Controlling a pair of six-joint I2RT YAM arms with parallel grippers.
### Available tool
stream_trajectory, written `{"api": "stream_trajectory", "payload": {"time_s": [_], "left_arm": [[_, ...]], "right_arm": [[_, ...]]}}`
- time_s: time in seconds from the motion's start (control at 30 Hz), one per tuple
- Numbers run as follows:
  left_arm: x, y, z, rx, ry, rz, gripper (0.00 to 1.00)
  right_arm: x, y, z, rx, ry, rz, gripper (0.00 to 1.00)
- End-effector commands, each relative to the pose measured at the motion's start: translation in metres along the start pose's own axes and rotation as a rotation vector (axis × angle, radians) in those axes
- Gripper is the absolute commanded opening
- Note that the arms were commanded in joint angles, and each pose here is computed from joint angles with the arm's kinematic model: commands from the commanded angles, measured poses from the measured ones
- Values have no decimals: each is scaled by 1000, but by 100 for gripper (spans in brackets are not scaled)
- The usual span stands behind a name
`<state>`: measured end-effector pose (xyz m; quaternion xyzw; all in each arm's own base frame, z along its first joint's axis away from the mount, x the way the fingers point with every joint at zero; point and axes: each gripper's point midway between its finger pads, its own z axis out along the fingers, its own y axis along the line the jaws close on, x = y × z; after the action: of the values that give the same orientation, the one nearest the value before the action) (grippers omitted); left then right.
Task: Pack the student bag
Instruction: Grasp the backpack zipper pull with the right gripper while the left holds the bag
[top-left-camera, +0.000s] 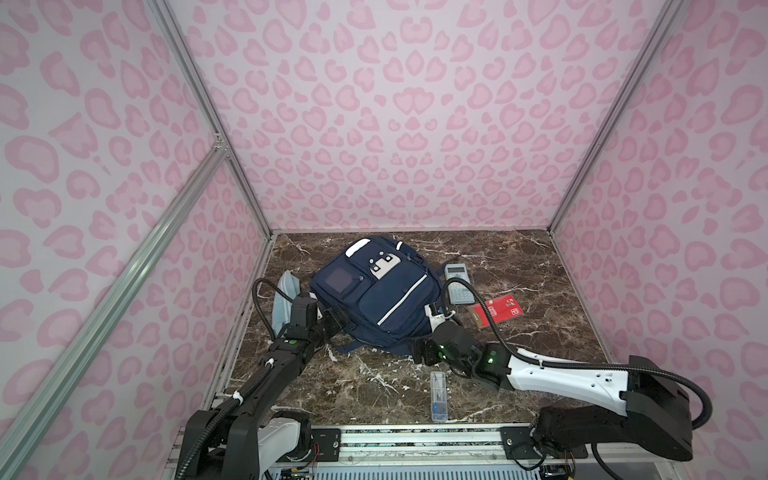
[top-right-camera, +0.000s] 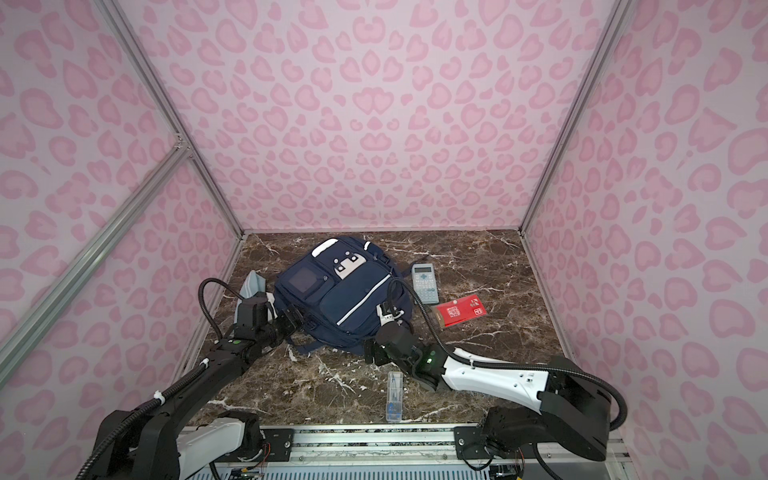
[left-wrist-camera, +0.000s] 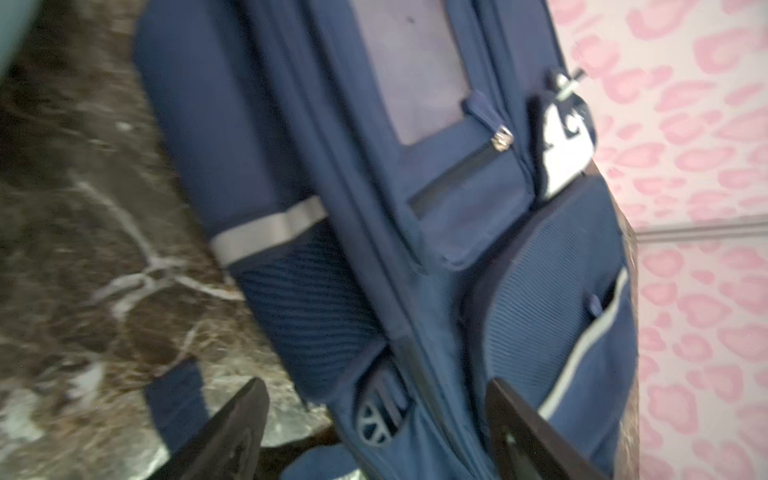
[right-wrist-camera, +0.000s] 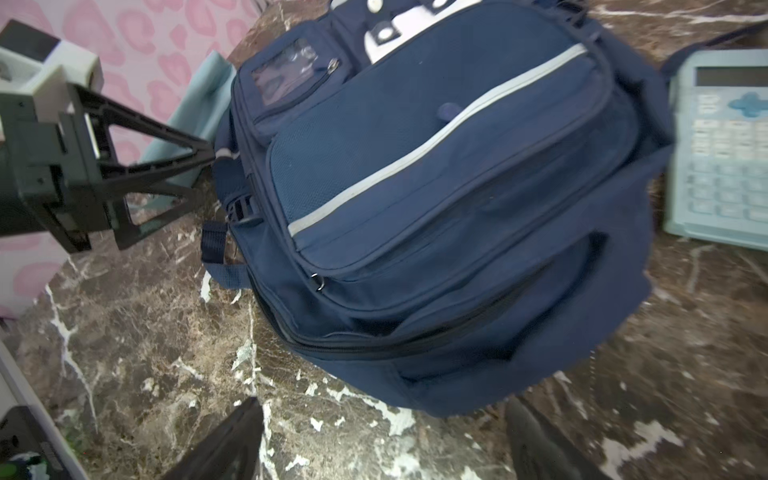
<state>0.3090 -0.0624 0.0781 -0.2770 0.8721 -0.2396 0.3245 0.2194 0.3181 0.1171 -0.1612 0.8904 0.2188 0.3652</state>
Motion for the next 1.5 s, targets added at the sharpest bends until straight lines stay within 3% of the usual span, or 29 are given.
{"api": "stream_trajectory", "payload": {"time_s": [0.0,0.13,0.23,0.27,0.33,0.4,0.47,0.6,0.77,0.93,1.13,1.2,1.27,1.4,1.47], "left_arm": [[-19,7,7,-5,-111,-55,79],[-19,1,27,29,-80,-44,69],[-20,4,38,11,-63,-28,39],[-20,4,40,10,-59,-26,21],[-20,1,39,19,-58,-21,8],[-17,-2,36,37,-42,-29,3],[-13,-7,31,63,-28,-34,3],[-1,-17,24,119,26,-54,3],[17,-37,15,206,108,-77,3],[10,-56,-2,261,77,-76,3],[17,-67,-11,293,101,-71,3],[22,-68,-12,298,108,-69,3],[24,-66,-13,300,113,-73,3],[26,-67,-16,307,116,-65,3],[28,-67,-16,303,127,-51,3]], "right_arm": [[9,41,15,-91,21,-88,91],[35,87,38,-269,113,-122,84],[48,86,57,-249,156,-126,81],[51,83,63,-244,171,-130,80],[52,74,75,-228,183,-120,76],[45,57,85,-191,193,-90,69],[29,38,93,-150,168,-68,64],[-5,21,97,-103,97,-99,65],[-13,51,88,-143,46,-163,61],[-1,91,80,-177,1,-212,57],[-21,93,109,-91,-47,-204,74],[-32,90,114,-43,-76,-199,73],[-43,77,120,58,-105,-169,67],[-55,72,132,98,-108,-163,57],[-62,70,133,126,-134,-190,47]]}}
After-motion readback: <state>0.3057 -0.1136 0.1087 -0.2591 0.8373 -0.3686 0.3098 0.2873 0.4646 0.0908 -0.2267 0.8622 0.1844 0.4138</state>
